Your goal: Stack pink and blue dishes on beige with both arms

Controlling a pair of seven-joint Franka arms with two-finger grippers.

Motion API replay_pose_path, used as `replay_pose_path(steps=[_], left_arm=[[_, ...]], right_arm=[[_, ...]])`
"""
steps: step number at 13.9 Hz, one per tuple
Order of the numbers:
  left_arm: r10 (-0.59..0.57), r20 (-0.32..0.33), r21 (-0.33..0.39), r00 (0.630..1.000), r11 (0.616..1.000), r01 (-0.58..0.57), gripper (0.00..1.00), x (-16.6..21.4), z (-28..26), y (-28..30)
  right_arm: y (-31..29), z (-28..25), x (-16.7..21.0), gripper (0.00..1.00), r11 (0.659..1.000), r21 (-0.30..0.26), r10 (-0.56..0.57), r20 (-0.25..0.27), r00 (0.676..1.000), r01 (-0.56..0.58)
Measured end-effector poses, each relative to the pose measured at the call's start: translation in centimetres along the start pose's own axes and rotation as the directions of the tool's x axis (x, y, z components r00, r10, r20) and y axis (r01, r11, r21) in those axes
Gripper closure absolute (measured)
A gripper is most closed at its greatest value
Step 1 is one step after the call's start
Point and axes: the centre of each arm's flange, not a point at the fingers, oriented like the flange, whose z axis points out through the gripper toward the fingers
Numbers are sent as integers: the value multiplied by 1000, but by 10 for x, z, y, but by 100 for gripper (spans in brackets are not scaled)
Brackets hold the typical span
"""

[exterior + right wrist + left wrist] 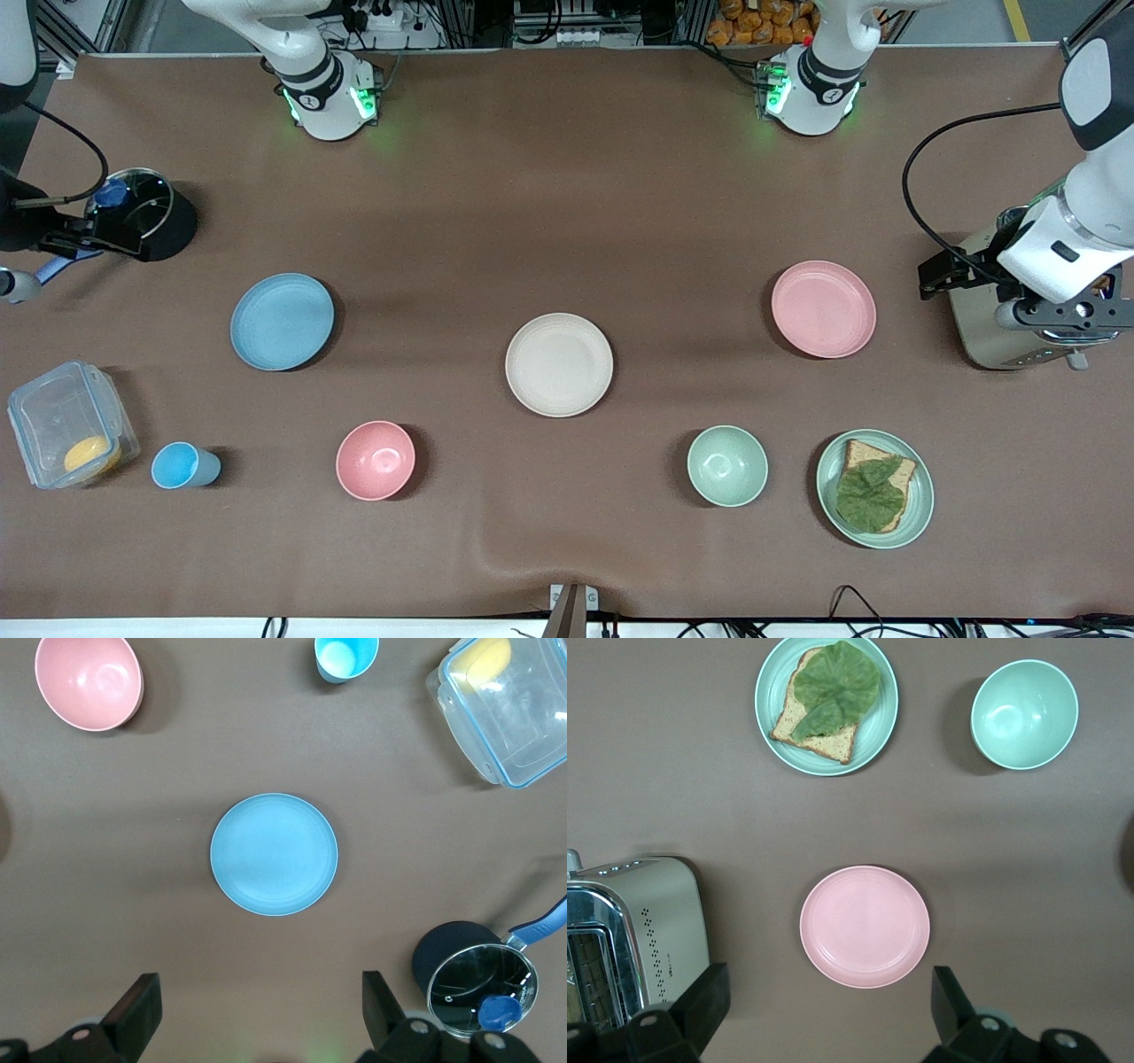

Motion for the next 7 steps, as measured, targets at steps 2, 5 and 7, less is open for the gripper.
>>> replay_pose_path(steps=[2, 5, 7], left_arm=[[0, 0, 0, 1000, 1000, 0, 0, 0, 0, 0], [0, 0, 0, 1000, 1000, 0, 0, 0, 0, 0], [-2, -1, 0, 1000, 1000, 2, 0, 0, 0, -1]], right_arm=[[0, 0, 0, 0, 1000, 0, 0, 0, 1000, 0], [0, 0, 0, 0, 1000, 0, 0, 0, 1000, 0], [0, 0, 0, 0, 1000, 0, 0, 0, 1000, 0]])
